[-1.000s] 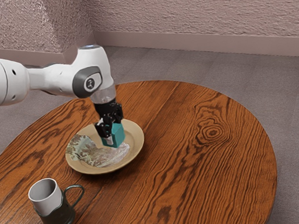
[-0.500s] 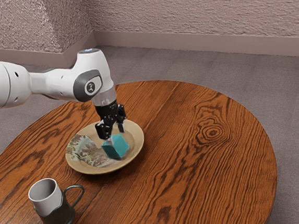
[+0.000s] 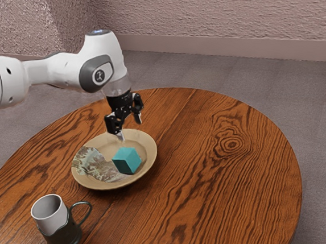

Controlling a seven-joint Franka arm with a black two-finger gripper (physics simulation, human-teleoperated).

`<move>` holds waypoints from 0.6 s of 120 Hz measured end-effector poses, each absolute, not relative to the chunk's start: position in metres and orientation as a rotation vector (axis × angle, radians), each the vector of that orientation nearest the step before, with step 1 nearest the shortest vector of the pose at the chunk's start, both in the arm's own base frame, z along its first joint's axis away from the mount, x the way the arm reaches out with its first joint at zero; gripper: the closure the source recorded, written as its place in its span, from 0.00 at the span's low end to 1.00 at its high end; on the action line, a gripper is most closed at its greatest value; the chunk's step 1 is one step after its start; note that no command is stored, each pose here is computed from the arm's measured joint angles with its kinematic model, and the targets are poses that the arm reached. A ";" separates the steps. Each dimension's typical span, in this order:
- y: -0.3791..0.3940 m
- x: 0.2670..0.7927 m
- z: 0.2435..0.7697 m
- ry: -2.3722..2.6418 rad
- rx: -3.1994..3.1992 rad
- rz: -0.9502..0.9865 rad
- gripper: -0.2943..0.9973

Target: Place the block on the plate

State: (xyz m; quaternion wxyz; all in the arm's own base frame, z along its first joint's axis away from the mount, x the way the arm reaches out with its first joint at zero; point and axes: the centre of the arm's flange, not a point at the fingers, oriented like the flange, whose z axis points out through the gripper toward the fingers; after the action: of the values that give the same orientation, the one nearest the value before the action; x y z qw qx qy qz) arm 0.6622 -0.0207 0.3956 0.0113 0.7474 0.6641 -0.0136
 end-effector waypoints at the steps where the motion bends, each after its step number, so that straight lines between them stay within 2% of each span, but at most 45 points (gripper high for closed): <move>1: -0.024 0.661 0.400 2.064 2.339 -0.038 0.24; 21: -0.128 0.633 0.522 1.835 2.534 0.040 0.23; 29: -0.128 0.619 0.558 1.809 2.579 0.008 0.23; 43: -0.084 0.597 0.582 1.750 2.669 -0.107 0.23; 57: -0.078 0.545 0.583 1.528 2.841 -0.207 0.23; 72: -0.080 0.530 0.584 1.232 2.965 -0.237 0.23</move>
State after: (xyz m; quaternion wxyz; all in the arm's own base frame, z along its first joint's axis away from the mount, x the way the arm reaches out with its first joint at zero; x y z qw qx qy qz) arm 0.5303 -0.0795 0.5838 -0.0389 0.9202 0.3824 -0.0737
